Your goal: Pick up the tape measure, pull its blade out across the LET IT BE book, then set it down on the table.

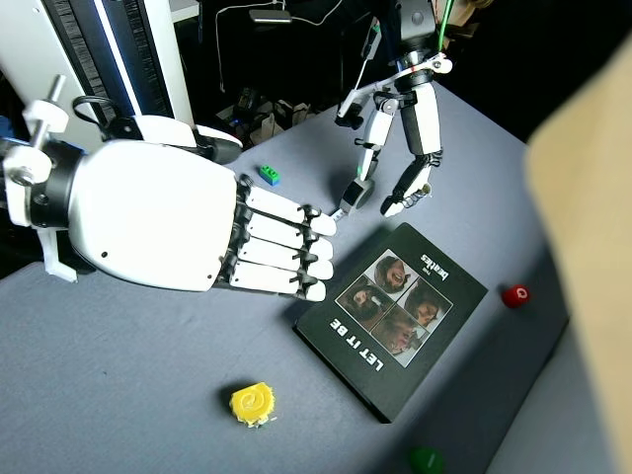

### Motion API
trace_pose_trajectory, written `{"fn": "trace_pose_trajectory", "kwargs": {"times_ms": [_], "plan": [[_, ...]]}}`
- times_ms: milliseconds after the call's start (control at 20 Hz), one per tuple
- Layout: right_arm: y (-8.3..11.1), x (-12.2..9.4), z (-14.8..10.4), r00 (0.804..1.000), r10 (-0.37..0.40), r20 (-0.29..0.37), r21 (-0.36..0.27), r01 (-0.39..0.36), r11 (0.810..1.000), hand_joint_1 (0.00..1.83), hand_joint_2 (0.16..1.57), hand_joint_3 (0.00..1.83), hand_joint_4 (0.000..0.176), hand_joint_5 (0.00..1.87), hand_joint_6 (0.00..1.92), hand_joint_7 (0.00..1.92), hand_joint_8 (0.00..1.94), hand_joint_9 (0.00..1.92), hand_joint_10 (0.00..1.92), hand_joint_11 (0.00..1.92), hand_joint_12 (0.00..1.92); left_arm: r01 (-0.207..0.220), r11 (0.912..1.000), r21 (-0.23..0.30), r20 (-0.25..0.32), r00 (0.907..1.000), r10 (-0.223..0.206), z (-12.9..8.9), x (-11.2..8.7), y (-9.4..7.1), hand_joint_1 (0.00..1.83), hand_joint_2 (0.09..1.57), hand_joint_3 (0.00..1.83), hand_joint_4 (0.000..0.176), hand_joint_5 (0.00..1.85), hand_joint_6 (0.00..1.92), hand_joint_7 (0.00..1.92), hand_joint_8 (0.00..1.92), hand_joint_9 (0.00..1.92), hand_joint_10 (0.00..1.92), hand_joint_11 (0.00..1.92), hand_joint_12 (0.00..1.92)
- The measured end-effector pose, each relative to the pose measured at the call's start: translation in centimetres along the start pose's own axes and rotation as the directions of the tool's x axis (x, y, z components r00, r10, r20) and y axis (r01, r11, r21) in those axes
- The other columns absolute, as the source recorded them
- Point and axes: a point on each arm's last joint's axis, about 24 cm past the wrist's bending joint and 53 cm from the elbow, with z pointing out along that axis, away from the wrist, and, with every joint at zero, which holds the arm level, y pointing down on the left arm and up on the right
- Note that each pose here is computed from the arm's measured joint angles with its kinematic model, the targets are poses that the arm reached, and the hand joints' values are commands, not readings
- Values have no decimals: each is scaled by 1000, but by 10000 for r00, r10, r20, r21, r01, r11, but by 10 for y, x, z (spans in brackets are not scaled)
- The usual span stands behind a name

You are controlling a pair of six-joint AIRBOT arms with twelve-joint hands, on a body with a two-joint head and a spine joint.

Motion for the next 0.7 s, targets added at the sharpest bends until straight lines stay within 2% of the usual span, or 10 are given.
{"fn": "trace_pose_trajectory", "kwargs": {"times_ms": [100, 150, 250, 400, 450, 500, 600, 650, 700], "plan": [[-12, 4, 0, 9968, -796, -99, 385, 799, 9961, 35, 1080, 0, 0, 74, 4, 118, 2, 81, 5, 0, 391, 29, 10000, -28, -2, 10000, -29, -1, 1, 1, 1203, 1047, 1, 0, 817, 4, 738, 0, 667, 0, 456, 631], [-16, 7, -1, 9921, -1238, -195, 493, 1246, 9910, 35, 1079, 0, 0, 74, 4, 118, 1, 81, 4, 0, 392, -256, 9996, 108, 90, 9996, 255, -1, 0, -2, 1203, 1046, 0, 0, 822, 5, 743, 2, 674, 3, 443, 626], [-14, 6, -1, 9835, -1801, -188, 439, 1808, 9825, 35, 1080, 0, 0, 73, 4, 118, 1, 81, 4, 0, 392, -532, 9980, 327, 44, 9986, 531, -2, 4, -7, 1204, 1045, 0, 0, 818, 2, 744, 2, 674, 2, 430, 621], [-13, 0, 1, 9781, -2082, -41, 532, 2081, 9767, 34, 1080, 0, 0, 79, 6, 118, 1, 82, 4, 0, 393, -573, 9980, 268, -138, 9982, 577, -5, 12, -5, 1205, 1043, 0, 0, 810, 0, 756, 6, 669, 0, 427, 621], [-15, -1, 2, 9765, -2157, -15, 634, 2154, 9745, 33, 1079, 0, 0, 80, 6, 118, 1, 82, 4, 0, 394, -915, 9955, 237, -130, 9957, 918, -6, 12, -6, 1206, 1042, 0, 0, 810, 0, 766, 10, 670, 1, 429, 621], [-17, -4, 2, 9748, -2232, 53, 750, 2222, 9721, 32, 1080, 0, 0, 80, 6, 118, 1, 81, 4, 0, 394, -1493, 9883, 299, -101, 9887, 1497, -6, 11, -12, 1204, 1036, 0, 0, 812, 1, 773, 12, 673, 2, 429, 621], [-19, -5, 2, 9748, -2229, 68, 836, 2216, 9716, 30, 1080, 0, 0, 81, 5, 118, 1, 82, 4, 0, 394, -2499, 9669, 507, 31, 9682, 2501, -7, 9, -25, 1204, 1029, 0, 0, 812, 1, 775, 10, 680, 4, 435, 624], [-19, -5, 2, 9749, -2225, 68, 836, 2212, 9716, 29, 1080, 0, 0, 81, 5, 118, 1, 82, 4, 0, 394, -3033, 9510, 597, 141, 9529, 3030, -8, 6, -31, 1204, 1029, 0, 0, 821, 4, 780, 12, 681, 4, 436, 624], [-19, -5, 2, 9751, -2218, 70, 855, 2204, 9717, 28, 1081, 0, 0, 80, 5, 118, 1, 82, 4, 0, 394, -3681, 9274, 672, 286, 9298, 3670, -8, 3, -37, 1203, 1028, 0, 0, 822, 5, 782, 11, 682, 4, 437, 624]]}}
